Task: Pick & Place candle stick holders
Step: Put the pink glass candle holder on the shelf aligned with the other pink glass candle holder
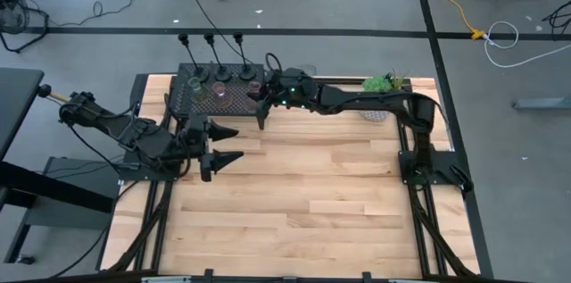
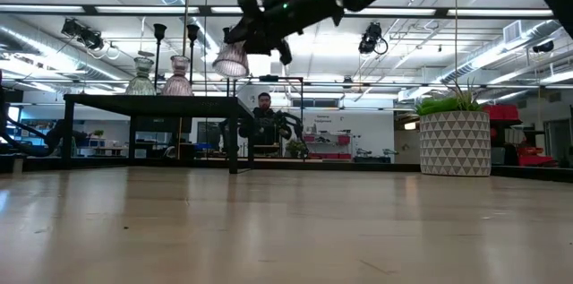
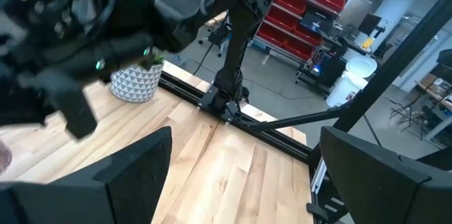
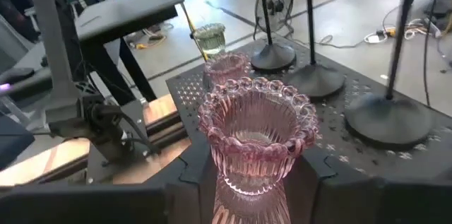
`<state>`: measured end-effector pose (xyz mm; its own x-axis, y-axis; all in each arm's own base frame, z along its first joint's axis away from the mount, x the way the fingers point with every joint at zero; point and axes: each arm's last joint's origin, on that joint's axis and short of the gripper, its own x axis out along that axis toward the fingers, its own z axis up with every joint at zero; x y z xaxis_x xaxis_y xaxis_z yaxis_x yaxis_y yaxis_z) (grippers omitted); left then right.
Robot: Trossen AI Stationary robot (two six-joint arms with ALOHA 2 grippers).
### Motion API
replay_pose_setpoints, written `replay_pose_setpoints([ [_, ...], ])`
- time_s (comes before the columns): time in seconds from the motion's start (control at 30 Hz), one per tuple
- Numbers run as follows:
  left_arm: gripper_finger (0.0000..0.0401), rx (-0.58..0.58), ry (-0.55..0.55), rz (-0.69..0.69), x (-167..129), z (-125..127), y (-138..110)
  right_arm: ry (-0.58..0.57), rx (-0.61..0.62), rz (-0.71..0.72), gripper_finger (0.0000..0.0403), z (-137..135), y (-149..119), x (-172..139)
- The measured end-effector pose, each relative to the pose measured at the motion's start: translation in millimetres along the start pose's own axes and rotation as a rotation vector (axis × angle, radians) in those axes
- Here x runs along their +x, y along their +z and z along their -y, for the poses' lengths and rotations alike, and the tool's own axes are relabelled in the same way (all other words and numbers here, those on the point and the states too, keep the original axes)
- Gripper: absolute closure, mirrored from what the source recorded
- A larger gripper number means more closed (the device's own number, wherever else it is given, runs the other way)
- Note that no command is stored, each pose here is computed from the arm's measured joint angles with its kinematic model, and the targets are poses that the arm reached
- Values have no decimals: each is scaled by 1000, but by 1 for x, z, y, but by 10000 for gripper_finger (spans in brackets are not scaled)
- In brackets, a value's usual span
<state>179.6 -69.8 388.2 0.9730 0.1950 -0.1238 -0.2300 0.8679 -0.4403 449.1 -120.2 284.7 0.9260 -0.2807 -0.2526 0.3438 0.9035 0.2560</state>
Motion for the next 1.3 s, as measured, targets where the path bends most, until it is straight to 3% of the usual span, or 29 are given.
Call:
replay_pose_setpoints([
  [0.3, 41, 2, 0, 0, 0, 0, 0, -1, 14, 62, 291, 6, -18, 23],
  [0.67, 41, -1, 0, 0, 0, 0, 0, -73, 20, 151, 291, 15, -12, 25],
  [1.0, 41, -1, 0, 0, 0, 0, 0, -69, 46, 97, 290, 29, -41, 45],
  [1.3, 41, 2, -2, -4, 0, 0, -1, -80, 71, 126, 290, 36, -44, 50],
])
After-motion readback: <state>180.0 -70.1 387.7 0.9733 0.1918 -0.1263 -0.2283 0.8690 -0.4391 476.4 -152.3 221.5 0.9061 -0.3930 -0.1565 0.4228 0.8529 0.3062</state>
